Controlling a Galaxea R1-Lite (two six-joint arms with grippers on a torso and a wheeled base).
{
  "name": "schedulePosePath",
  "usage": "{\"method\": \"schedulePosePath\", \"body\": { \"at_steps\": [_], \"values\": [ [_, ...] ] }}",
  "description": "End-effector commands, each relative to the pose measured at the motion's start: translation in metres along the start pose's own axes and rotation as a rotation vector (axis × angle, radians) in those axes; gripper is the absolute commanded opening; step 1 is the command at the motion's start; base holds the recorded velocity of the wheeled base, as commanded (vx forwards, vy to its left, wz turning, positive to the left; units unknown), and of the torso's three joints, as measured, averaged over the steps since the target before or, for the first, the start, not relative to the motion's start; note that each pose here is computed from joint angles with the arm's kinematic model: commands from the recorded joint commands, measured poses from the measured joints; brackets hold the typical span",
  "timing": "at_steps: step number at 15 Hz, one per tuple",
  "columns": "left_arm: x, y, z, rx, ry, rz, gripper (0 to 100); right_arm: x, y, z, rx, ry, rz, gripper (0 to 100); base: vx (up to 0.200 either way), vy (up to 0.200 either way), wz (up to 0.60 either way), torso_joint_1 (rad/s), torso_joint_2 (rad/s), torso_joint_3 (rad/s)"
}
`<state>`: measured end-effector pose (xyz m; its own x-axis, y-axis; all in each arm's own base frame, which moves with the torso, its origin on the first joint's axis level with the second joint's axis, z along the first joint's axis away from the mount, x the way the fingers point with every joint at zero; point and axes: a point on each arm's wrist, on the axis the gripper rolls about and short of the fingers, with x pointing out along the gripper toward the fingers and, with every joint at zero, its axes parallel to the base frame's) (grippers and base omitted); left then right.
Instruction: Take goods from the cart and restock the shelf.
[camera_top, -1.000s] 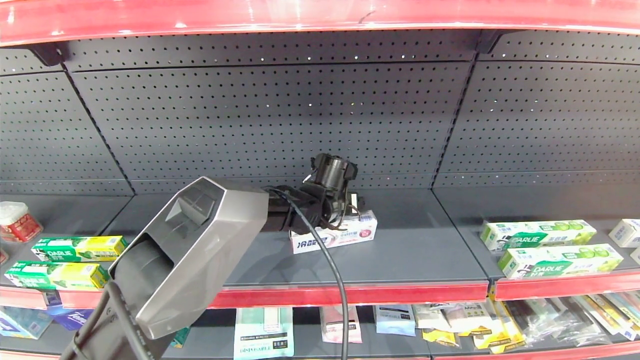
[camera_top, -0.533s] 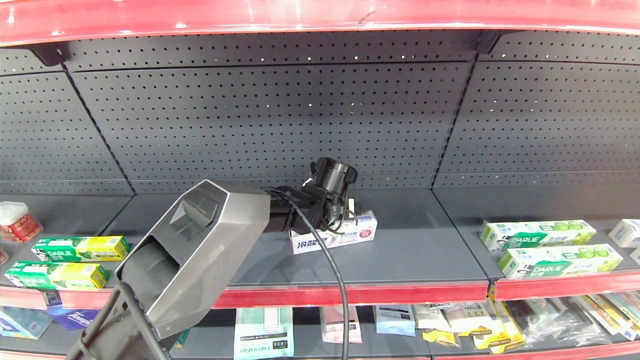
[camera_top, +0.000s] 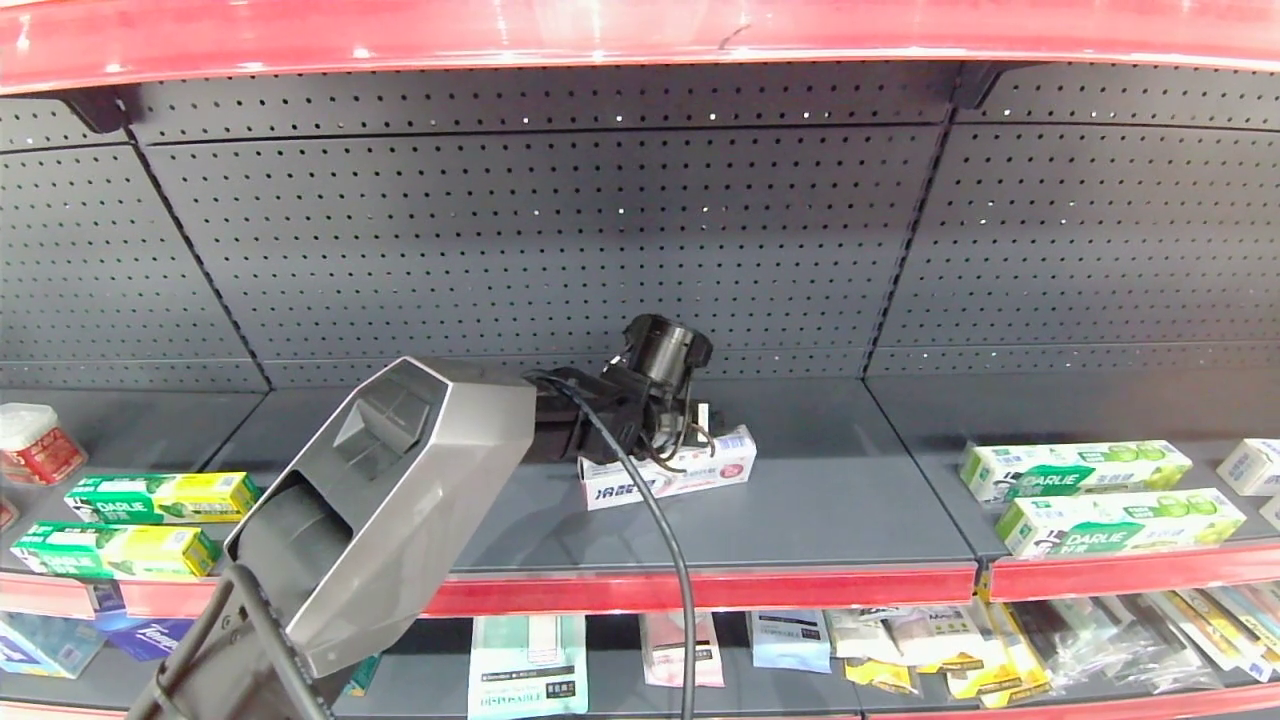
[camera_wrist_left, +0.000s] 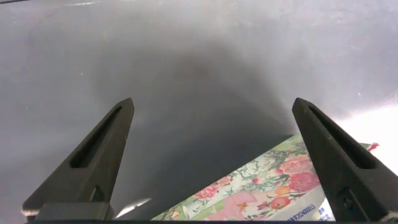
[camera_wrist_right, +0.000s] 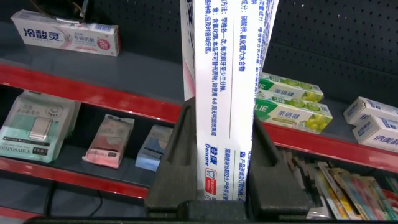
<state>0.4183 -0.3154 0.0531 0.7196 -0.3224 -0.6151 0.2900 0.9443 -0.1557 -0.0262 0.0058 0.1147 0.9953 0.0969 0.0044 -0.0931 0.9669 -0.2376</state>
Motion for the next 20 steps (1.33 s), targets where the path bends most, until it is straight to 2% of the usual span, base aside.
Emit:
{"method": "schedulePosePath", "body": {
  "at_steps": [1,8,12,16,18,19,20],
  "values": [
    [0.004,0.002,-0.004,0.004,0.012,0.001,100,0.0,0.0,0.0,0.002,0.003,0.002,0,0.0,0.0,0.0,0.0,0.0,0.0],
    [0.004,0.008,0.0,-0.005,0.024,-0.042,100,0.0,0.0,0.0,0.005,0.001,0.0,0,0.0,0.0,0.0,0.0,0.0,0.0],
    [0.004,0.014,0.003,0.023,0.028,-0.061,100,0.0,0.0,0.0,0.006,0.001,0.001,0,0.0,0.0,0.0,0.0,0.0,0.0],
    [0.005,0.02,0.006,0.02,0.026,-0.063,100,0.0,0.0,0.0,0.006,0.003,0.0,0,0.0,0.0,0.0,0.0,0.0,0.0],
    [0.005,0.025,0.011,0.016,0.001,-0.062,100,0.0,0.0,-0.001,0.007,0.004,0.001,0,0.0,0.0,0.0,0.0,0.0,0.0],
    [0.001,0.029,0.02,0.002,-0.04,-0.068,100,0.001,0.0,-0.002,0.006,0.007,0.001,0,0.0,0.0,0.0,0.0,0.0,0.0],
    [-0.009,0.029,0.031,-0.002,-0.066,-0.097,100,0.001,0.0,-0.002,0.006,0.009,0.002,0,0.0,0.0,0.0,0.0,0.0,0.0]
  ]
}}
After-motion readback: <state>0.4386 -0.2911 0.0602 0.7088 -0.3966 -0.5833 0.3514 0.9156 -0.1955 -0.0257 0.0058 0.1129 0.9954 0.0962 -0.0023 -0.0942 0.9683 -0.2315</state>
